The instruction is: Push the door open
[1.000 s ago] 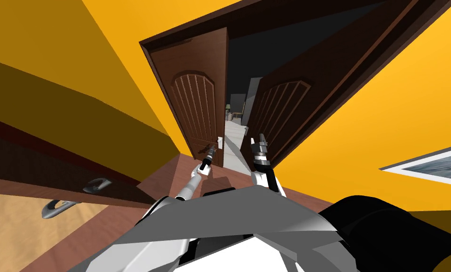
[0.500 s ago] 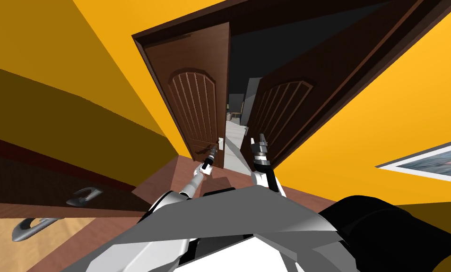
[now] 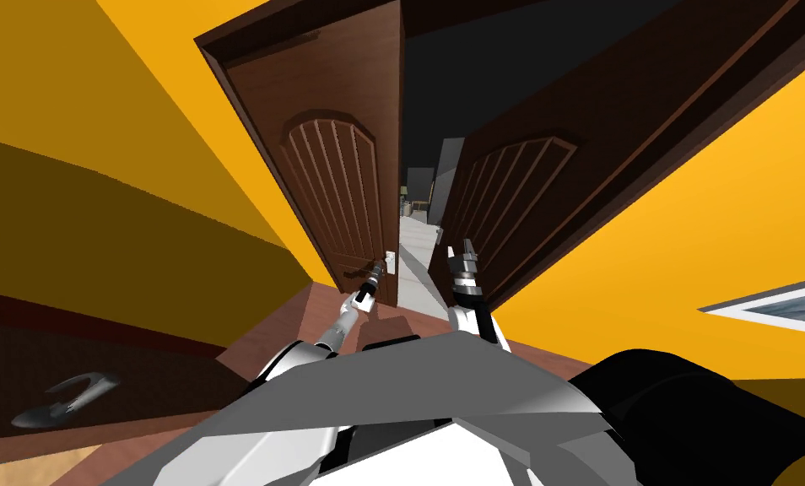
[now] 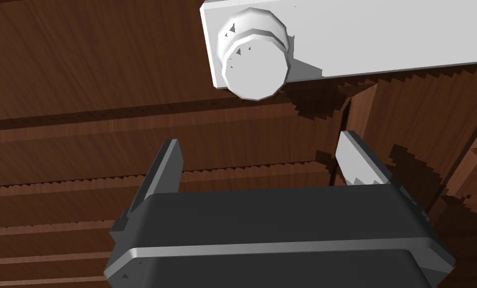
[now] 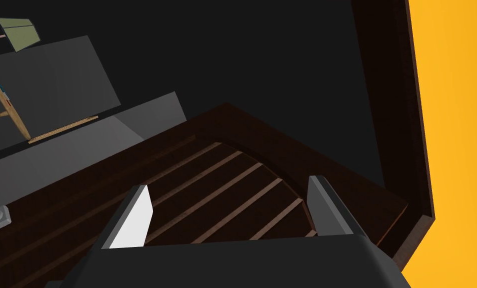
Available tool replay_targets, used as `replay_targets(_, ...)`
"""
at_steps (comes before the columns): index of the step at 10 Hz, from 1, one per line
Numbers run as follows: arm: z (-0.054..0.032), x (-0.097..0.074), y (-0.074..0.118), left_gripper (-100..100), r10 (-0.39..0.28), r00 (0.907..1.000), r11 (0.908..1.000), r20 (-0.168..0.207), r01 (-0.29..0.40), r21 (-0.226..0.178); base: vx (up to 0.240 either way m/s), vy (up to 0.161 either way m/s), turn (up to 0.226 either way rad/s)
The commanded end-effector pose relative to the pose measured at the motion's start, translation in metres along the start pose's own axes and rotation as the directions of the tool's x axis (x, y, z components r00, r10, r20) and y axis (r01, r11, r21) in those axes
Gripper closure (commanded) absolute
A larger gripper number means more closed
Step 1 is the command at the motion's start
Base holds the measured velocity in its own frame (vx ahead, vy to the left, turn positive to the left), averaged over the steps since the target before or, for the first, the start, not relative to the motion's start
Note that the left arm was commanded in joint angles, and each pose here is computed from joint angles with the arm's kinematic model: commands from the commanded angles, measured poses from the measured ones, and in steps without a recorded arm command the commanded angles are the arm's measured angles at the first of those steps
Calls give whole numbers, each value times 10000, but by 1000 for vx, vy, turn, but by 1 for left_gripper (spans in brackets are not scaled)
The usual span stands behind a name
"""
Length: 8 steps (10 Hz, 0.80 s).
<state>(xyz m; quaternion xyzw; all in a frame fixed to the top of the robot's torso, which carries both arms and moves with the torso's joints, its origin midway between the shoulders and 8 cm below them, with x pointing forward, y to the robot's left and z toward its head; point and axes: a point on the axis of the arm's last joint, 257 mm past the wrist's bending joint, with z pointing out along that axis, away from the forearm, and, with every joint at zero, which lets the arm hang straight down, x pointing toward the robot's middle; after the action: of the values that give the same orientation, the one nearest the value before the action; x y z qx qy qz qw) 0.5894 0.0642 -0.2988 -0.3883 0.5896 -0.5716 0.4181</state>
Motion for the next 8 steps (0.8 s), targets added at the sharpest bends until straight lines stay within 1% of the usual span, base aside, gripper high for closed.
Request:
replay_targets(1, -3, -3, 1, -100, -24, 10000, 10000, 25, 24, 2, 189, -67, -22)
replay_targets(2, 3, 32, -4, -100, -96, 10000, 10000, 15, 96, 18, 184, -47, -16)
replay_targets(3, 12, 86, -13, -100, -194, 9998, 9998, -9, 194, 39, 173, -99, -25)
replay_targets(4, 26, 175, -28, -100, -349, 9994, 9994, -56, 349, 71, 194, -93, -13)
replay_targets(5, 18, 126, -24, -100, -265, 9996, 9996, -30, 265, 58, 90, -32, 1)
replay_targets(6, 18, 126, -24, 100, -265, 9996, 9996, -30, 265, 58, -13, 1, 3)
replay_targets(8, 18, 126, -24, 100, -265, 9996, 9996, -30, 265, 58, -18, 10, -15)
